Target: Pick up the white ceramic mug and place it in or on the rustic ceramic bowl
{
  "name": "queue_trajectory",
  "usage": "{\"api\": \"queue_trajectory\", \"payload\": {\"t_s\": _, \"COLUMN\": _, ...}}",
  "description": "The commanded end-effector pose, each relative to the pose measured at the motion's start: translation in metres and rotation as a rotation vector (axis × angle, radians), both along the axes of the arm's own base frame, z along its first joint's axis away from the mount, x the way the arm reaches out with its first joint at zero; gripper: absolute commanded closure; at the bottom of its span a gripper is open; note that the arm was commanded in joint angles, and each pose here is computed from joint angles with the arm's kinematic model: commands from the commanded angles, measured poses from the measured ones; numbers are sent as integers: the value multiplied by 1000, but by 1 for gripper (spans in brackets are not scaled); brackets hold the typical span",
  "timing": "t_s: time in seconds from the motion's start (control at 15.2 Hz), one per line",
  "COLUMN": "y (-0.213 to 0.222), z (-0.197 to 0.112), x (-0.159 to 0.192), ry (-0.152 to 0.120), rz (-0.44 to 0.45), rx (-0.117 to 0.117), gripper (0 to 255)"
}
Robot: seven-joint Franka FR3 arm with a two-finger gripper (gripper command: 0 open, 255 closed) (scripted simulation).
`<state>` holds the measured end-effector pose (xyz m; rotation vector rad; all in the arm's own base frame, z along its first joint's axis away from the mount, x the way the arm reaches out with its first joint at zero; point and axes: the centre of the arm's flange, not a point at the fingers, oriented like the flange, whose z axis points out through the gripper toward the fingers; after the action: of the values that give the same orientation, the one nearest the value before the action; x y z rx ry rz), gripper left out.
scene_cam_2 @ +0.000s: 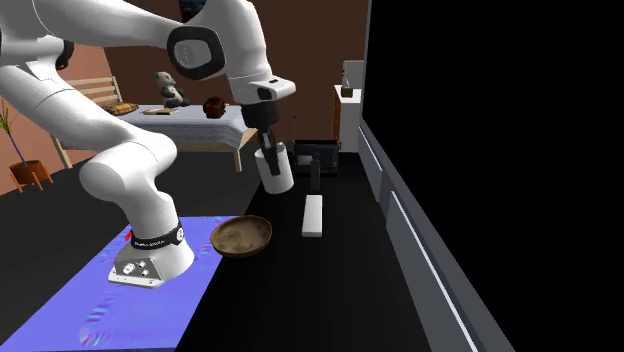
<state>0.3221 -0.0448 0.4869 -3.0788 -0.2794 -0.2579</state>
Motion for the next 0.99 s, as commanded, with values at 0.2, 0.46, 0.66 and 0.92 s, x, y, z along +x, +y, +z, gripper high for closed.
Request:
{"api": "queue_trajectory", "payload": {"t_s": 0.2, "y": -34, "z": 4, "x": -57, "ry": 0, "rz": 1, "rx": 1, "gripper": 255}}
{"api": "queue_trajectory", "payload": {"t_s": 0.46, "y": -44, "z": -5, "x": -77, "ry": 0, "rz": 1, "rx": 1, "gripper": 255}}
{"api": "queue_trajectory", "payload": {"t_s": 0.66, "y": -44, "z": -21, "x": -77, "ry": 0, "rz": 1, "rx": 1, "gripper": 255}}
{"api": "queue_trajectory", "payload": {"t_s": 0.92, "y": -44, "z": -42, "x": -77, "ry": 0, "rz": 1, "rx": 1, "gripper": 255}}
